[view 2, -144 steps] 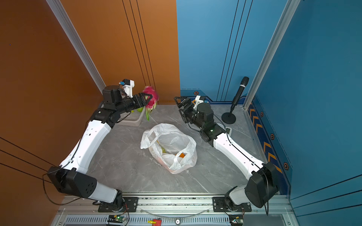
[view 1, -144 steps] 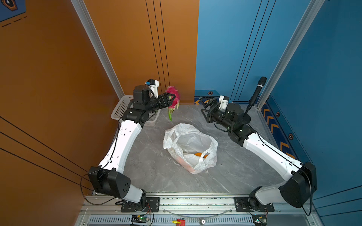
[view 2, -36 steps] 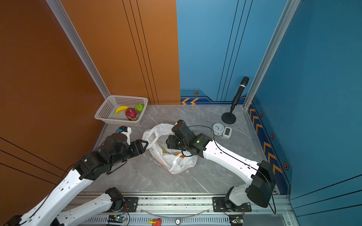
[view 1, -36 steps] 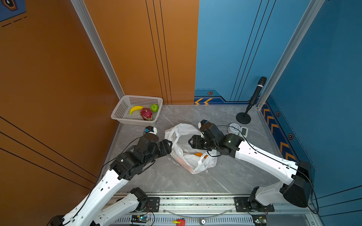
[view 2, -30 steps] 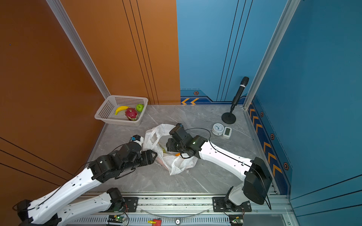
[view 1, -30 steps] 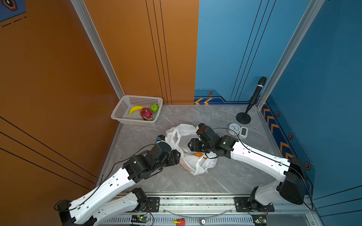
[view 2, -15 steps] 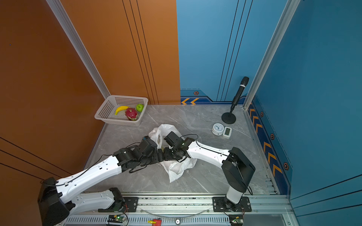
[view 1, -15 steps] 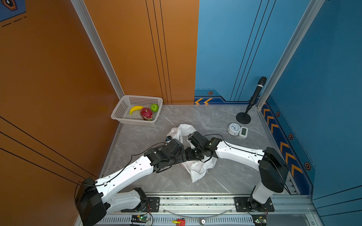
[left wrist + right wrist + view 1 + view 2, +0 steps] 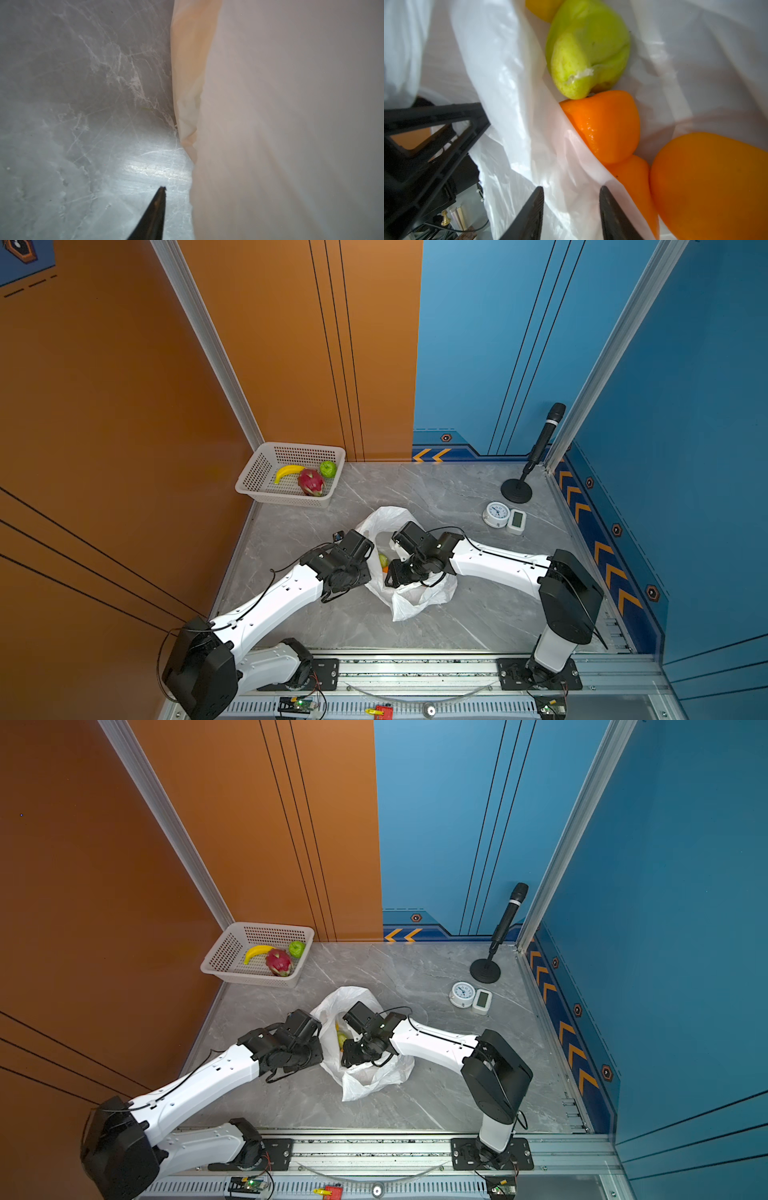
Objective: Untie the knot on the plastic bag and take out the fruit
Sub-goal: 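Hold the bag with the left gripper while the right gripper grasps the green pear, then lift the green pear out with the right gripper toward the left gripper, then close the left gripper on the green pear while the right gripper releases it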
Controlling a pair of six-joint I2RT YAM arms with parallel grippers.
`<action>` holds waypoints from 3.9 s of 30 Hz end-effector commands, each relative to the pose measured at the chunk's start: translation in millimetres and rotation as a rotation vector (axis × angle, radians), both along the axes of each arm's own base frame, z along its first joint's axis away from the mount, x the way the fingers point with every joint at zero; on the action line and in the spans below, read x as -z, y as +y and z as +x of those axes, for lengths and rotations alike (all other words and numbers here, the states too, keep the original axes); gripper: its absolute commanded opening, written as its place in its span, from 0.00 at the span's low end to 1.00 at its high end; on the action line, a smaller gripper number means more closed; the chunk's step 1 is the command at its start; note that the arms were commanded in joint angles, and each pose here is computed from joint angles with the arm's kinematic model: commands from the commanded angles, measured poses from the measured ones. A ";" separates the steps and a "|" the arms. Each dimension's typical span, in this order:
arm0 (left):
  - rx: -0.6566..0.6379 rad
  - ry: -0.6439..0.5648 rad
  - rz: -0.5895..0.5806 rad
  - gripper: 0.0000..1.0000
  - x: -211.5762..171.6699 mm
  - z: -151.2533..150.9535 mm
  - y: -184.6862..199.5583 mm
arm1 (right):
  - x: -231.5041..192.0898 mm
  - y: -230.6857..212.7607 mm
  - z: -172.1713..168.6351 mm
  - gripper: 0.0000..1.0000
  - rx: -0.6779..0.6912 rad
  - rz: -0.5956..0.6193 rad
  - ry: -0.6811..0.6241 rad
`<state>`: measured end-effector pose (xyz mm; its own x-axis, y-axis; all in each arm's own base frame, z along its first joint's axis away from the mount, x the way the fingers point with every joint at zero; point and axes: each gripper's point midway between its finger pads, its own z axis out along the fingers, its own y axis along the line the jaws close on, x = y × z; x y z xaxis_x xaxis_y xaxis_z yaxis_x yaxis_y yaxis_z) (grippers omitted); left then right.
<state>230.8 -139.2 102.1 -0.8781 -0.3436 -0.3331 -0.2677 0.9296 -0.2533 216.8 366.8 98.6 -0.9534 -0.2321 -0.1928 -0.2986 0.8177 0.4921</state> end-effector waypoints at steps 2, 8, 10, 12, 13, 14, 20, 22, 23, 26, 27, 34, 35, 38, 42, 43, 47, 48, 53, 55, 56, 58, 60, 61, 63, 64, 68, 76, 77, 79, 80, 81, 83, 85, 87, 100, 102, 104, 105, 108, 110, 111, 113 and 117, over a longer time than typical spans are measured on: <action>0.033 0.042 0.029 0.16 6.7 -14.0 11.1 | -26.8 -6.8 32.5 0.48 0.092 -0.004 -0.125; 0.003 0.095 0.091 0.02 17.7 -26.9 30.0 | -25.9 6.1 66.2 0.51 0.182 0.016 -0.167; -0.009 0.105 0.107 0.01 20.1 -28.8 34.7 | -24.5 14.3 70.9 0.53 0.169 0.019 -0.170; -0.017 0.110 0.101 0.01 20.5 -29.1 35.1 | -21.7 24.8 74.3 0.57 0.144 0.036 -0.166; -0.021 0.110 0.101 0.01 20.4 -28.5 35.4 | -19.1 28.9 75.3 0.60 0.131 0.041 -0.163; -0.023 0.106 0.101 0.01 19.4 -27.4 35.5 | -16.1 32.6 76.2 0.63 0.117 0.039 -0.160; -0.043 0.083 0.098 0.01 15.6 -26.4 38.9 | 2.9 51.9 83.1 0.74 0.023 0.017 -0.179; -0.052 0.079 0.097 0.01 15.7 -27.3 40.9 | 9.6 57.7 85.8 0.76 -0.005 0.004 -0.187; -0.052 0.078 0.096 0.01 15.6 -28.0 41.4 | 13.2 59.9 87.5 0.76 -0.015 -0.004 -0.191; -0.060 0.077 0.083 0.01 14.7 -28.1 42.7 | 35.9 62.9 87.9 0.77 -0.051 -0.046 -0.176; -0.063 0.073 0.081 0.01 13.7 -27.4 43.3 | 40.9 62.6 88.0 0.78 -0.073 -0.063 -0.187; -0.076 0.052 0.079 0.02 7.9 -22.0 47.9 | 67.5 59.9 73.0 0.84 -0.224 -0.084 -0.153; -0.077 0.051 0.079 0.02 7.2 -20.8 48.5 | 69.5 57.2 72.4 0.85 -0.230 -0.101 -0.158; -0.081 0.050 0.078 0.02 6.4 -19.1 49.2 | 62.8 55.4 75.3 0.76 -0.219 -0.091 -0.174; -0.074 0.055 0.079 0.02 6.0 -16.7 48.4 | 35.8 62.5 82.6 0.63 -0.182 -0.015 -0.205; -0.072 0.055 0.081 0.02 5.7 -15.9 48.3 | 29.8 63.2 84.4 0.62 -0.172 -0.001 -0.213; -0.064 0.052 0.077 0.02 3.9 -11.4 45.2 | 16.1 61.5 92.7 0.58 -0.126 0.029 -0.227; -0.063 0.051 0.075 0.02 3.5 -10.5 44.4 | -2.5 61.5 94.3 0.56 -0.112 0.058 -0.247; -0.059 0.041 0.074 0.02 -1.0 -5.1 42.2 | -26.8 55.1 98.5 0.53 -0.055 0.100 -0.268; -0.053 0.033 0.069 0.03 -4.5 -2.4 40.6 | -35.0 51.8 97.4 0.53 -0.046 0.110 -0.277; -0.048 0.030 0.071 0.03 -5.8 -1.3 40.2 | -41.0 50.4 95.9 0.53 -0.044 0.118 -0.284; -0.043 0.019 0.066 0.04 -10.1 1.1 39.1 | -52.2 47.8 93.7 0.53 -0.037 0.138 -0.297; -0.042 0.007 0.062 0.05 -14.6 4.0 38.5 | -64.6 46.8 90.5 0.53 -0.030 0.166 -0.305; -0.040 -0.001 0.060 0.07 -17.1 5.6 38.1 | -70.7 46.2 88.9 0.53 -0.025 0.182 -0.308; -0.033 -0.019 0.058 0.12 -23.2 9.0 36.8 | -83.8 45.3 88.8 0.53 -0.005 0.220 -0.317; -0.036 -0.025 0.055 0.15 -25.4 10.4 36.9 | -90.6 45.3 88.9 0.53 0.007 0.242 -0.317; -0.023 -0.065 0.055 0.21 -40.0 16.6 35.9 | -115.2 46.9 89.9 0.53 0.062 0.343 -0.281; 0.055 -0.277 0.053 0.52 -110.1 34.6 34.8 | -164.8 30.4 98.4 0.52 0.153 0.444 -0.302; 0.071 -0.322 0.058 0.55 -123.2 37.4 35.5 | -172.3 26.2 101.1 0.52 0.171 0.458 -0.308; 0.151 -0.420 0.048 0.61 -146.3 41.5 28.8 | -183.4 18.2 106.0 0.51 0.205 0.482 -0.303; 0.216 -0.487 0.034 0.62 -159.1 42.7 21.7 | -190.6 15.7 107.2 0.50 0.215 0.502 -0.294; 0.268 -0.544 0.026 0.63 -169.1 43.8 16.2 | -196.5 12.3 109.9 0.50 0.228 0.519 -0.285; 0.367 -0.658 0.031 0.67 -188.9 44.1 7.6 | -210.6 7.4 111.9 0.50 0.236 0.557 -0.257; 0.458 -0.742 0.051 0.74 -203.6 43.4 0.8 | -221.8 6.3 108.6 0.49 0.230 0.580 -0.233; 0.516 -0.788 0.077 0.91 -213.4 44.4 -3.6 | -231.0 -6.7 116.7 0.49 0.256 0.587 -0.227; 0.967 -1.183 0.158 0.97 -278.3 52.5 -64.2 | -272.8 -22.9 90.1 0.49 0.210 0.641 -0.168; 1.018 -1.203 0.165 0.97 -282.4 55.0 -71.6 | -276.3 -24.6 85.6 0.49 0.205 0.646 -0.166; 1.066 -1.229 0.158 0.98 -286.1 56.8 -80.5 | -280.2 -25.7 81.7 0.49 0.197 0.654 -0.166; 1.089 -1.232 0.149 0.97 -285.8 57.5 -84.6 | -281.3 -25.6 79.6 0.49 0.192 0.657 -0.165; 1.145 -1.306 0.134 0.98 -298.8 58.6 -97.4 | -285.2 -26.0 76.3 0.49 0.185 0.666 -0.166; 1.168 -1.318 0.129 0.98 -300.4 60.8 -102.6 | -287.2 -25.0 75.4 0.49 0.183 0.673 -0.166; 1.184 -1.320 0.124 0.97 -299.5 61.7 -105.6 | -289.3 -24.8 74.9 0.49 0.183 0.679 -0.167; 1.211 -1.333 0.115 0.97 -301.2 61.8 -110.4 | -290.8 -23.6 74.3 0.48 0.182 0.685 -0.167; 1.252 -1.341 0.090 0.98 -302.4 62.3 -120.0 | -293.5 -21.3 73.4 0.48 0.176 0.699 -0.165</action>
<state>300.2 -249.9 383.3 0.1776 0.3176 -0.9314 0.8160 0.4815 0.3198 300.9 345.8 368.8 -0.9163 0.1531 -0.3702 -0.2791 0.4190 0.8640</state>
